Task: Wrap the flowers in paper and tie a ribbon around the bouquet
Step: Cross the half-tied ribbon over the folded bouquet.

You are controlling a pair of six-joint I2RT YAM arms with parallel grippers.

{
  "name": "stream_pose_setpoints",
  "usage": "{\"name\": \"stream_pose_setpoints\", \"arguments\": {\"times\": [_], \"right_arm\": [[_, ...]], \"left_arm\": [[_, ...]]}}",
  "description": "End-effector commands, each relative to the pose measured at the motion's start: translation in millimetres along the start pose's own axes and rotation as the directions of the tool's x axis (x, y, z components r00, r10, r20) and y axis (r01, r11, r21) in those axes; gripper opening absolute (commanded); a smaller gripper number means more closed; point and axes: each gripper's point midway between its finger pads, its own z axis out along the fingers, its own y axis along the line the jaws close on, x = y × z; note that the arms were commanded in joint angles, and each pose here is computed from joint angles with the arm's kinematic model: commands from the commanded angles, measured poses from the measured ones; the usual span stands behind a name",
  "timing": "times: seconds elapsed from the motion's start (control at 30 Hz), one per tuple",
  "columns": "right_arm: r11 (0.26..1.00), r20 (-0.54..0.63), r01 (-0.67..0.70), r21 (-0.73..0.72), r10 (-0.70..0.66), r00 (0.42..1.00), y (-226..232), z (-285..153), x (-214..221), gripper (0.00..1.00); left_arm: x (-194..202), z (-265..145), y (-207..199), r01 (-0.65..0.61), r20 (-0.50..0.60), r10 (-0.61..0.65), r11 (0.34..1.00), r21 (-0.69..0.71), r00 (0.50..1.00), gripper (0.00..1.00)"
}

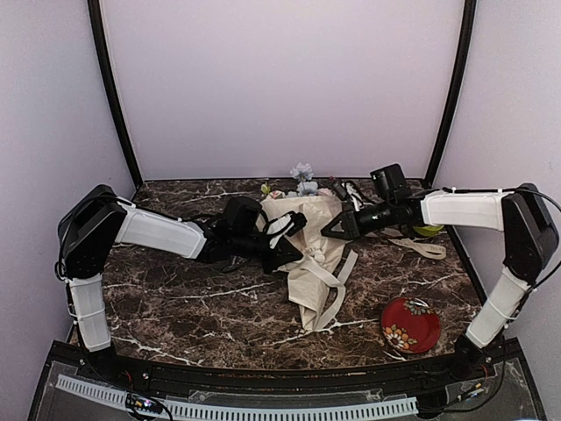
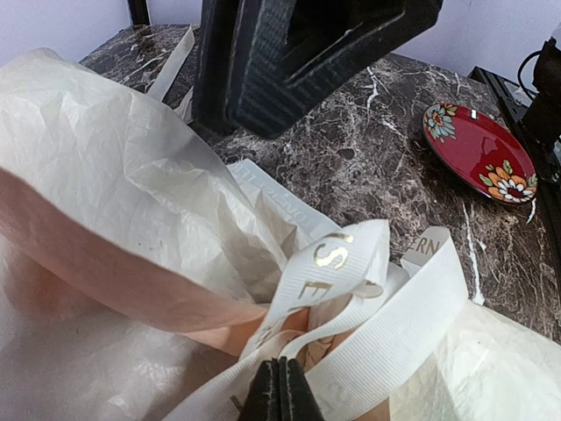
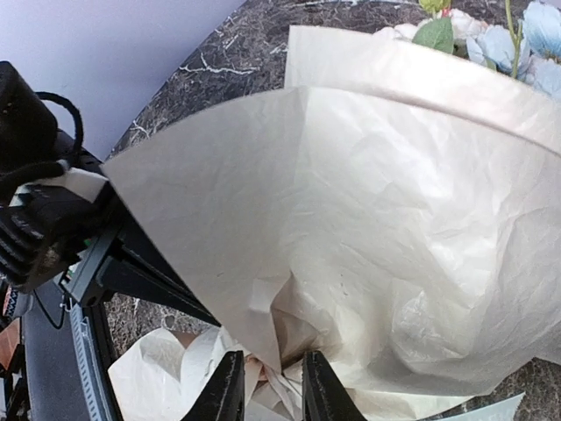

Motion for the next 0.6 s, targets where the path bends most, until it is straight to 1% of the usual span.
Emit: {"name": "stream_pose_setpoints", "arguments": {"times": [0.0,0.13,0.3,0.4,0.57], "right_arm": [[1.0,-0.031,-0.019,0.003,0.019,0.999,-13.9,23.6,11.7,0.23],[0.995,-0.079,0.034,-0.094,-0.041,0.996,5.2,36.8,26.5,0.22],[0.98,-0.071,0.056,-0.19,-0.07,0.995,21.7,45.7,24.9,0.22],[0.973,-0.065,0.052,-0.224,-0.068,0.996,24.5,48.7,25.4,0.24],[0.968,-0.105,0.046,-0.246,-0.074,0.992,24.5,54.6,32.2,0.24]], "left_arm": [[-6.0,-2.0,-2.5,-0.013,0.013,0.013,1.0,0.011,1.0,0.0],[-5.4,-3.0,-3.5,-0.014,0.012,0.013,1.0,0.014,1.0,0.0],[-6.7,-3.0,-3.6,-0.017,0.016,0.017,1.0,0.015,1.0,0.0],[-7.3,-3.1,-4.6,-0.019,0.018,0.019,1.0,0.021,1.0,0.0],[-9.7,-3.5,-7.1,-0.025,0.027,0.024,0.999,0.036,0.999,0.0]]}}
